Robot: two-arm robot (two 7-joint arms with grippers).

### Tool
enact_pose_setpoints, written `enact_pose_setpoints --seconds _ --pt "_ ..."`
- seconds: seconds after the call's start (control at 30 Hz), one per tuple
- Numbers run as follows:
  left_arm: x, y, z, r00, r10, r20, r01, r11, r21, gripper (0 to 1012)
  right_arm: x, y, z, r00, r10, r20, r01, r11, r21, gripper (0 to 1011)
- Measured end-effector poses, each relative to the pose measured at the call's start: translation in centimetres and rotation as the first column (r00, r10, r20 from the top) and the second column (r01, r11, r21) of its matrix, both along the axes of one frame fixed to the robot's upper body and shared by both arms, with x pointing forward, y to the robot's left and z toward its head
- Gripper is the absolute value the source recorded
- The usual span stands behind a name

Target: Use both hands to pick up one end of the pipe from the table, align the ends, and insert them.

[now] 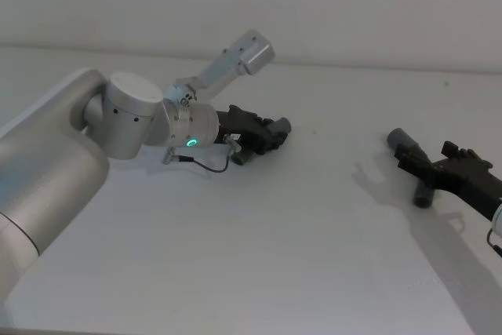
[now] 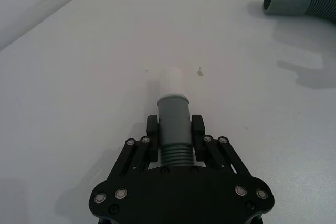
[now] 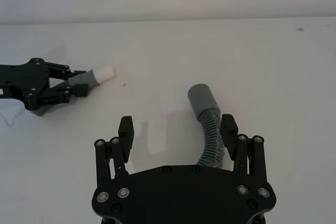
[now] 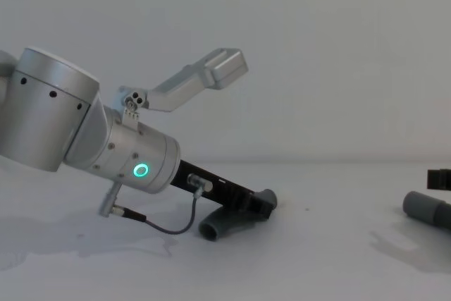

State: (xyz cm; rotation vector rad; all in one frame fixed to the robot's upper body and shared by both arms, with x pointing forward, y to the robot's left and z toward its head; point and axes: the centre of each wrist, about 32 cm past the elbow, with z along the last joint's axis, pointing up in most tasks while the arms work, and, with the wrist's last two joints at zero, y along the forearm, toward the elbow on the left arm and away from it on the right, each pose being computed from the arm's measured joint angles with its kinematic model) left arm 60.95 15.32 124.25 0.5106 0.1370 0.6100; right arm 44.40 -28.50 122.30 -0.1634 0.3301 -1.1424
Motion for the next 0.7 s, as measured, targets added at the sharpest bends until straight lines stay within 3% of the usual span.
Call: enact_pose_setpoints --seconds 0.47,0.7 --pt "0.02 0.00 -0.01 1.0000 -0.001 0.000 0.001 1.0000 0.001 355 0.02 0.00 -0.02 1.000 0.001 -0.001 -0.001 1.000 -0.003 1000" --pt "0.02 0.01 -0.01 1.0000 0.000 0.000 0.000 1.0000 0.001 355 0.35 -0.02 -0.21 1.000 0.011 -0.004 -0.011 0.999 -0.049 1000"
